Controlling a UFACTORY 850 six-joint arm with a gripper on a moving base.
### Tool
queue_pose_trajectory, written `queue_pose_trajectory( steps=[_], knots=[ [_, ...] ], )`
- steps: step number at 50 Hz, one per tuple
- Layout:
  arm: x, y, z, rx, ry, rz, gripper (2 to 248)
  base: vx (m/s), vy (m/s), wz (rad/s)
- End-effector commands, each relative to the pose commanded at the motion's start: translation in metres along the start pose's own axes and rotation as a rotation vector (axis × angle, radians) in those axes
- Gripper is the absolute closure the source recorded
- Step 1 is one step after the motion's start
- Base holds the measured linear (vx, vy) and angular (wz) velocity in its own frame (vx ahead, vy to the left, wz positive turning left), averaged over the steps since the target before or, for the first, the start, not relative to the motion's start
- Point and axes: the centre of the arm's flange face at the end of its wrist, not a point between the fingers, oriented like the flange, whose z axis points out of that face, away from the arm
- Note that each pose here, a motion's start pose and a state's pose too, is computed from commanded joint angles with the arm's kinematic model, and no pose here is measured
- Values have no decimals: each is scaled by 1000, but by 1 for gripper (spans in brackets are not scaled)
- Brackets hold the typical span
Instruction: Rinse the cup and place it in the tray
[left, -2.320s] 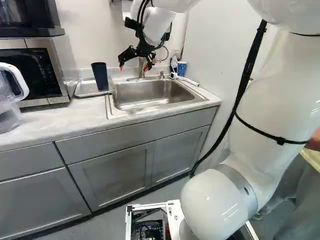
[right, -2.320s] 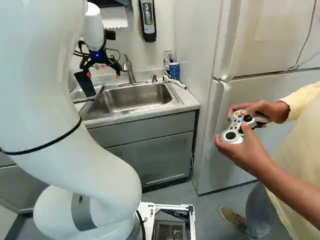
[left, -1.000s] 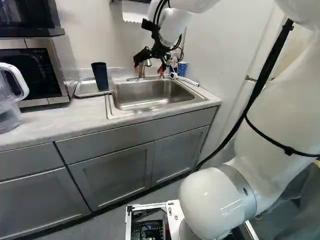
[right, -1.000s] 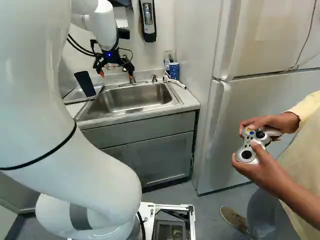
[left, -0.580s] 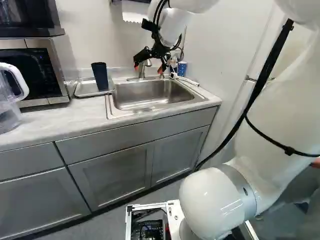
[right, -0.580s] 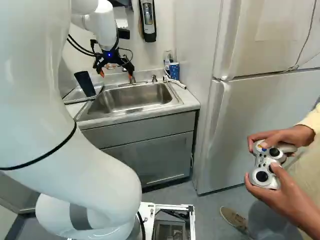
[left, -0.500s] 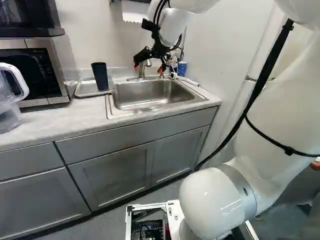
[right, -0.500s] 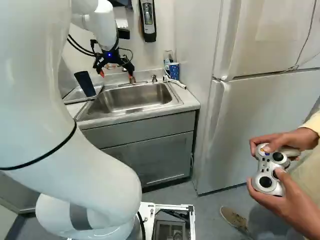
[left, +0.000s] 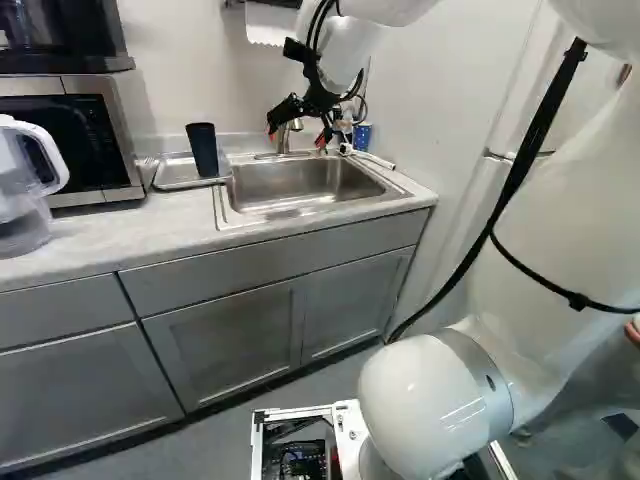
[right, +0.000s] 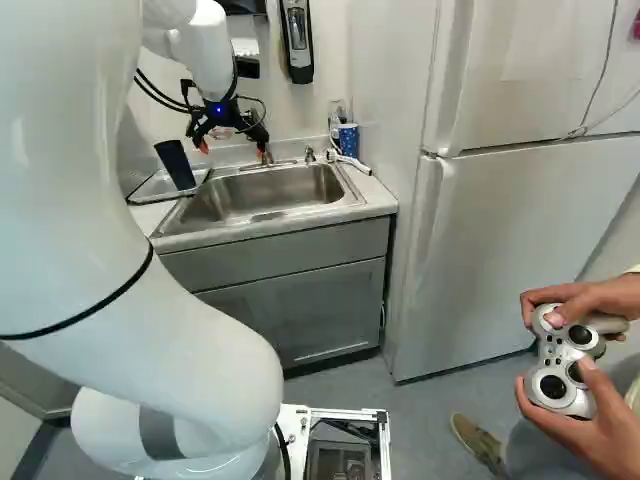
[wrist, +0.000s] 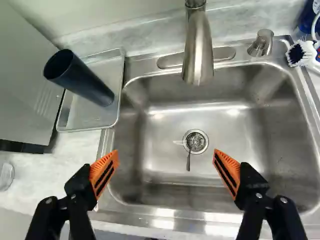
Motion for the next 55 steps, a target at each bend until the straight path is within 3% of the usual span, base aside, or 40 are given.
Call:
queue_pose_trajectory(
  steps=[36, 55],
  knots=[
    [0, 0, 0, 0, 0, 0, 3, -162, -66, 23],
    [0, 0, 0, 0, 0, 0, 3, -92, -24, 9]
  ],
)
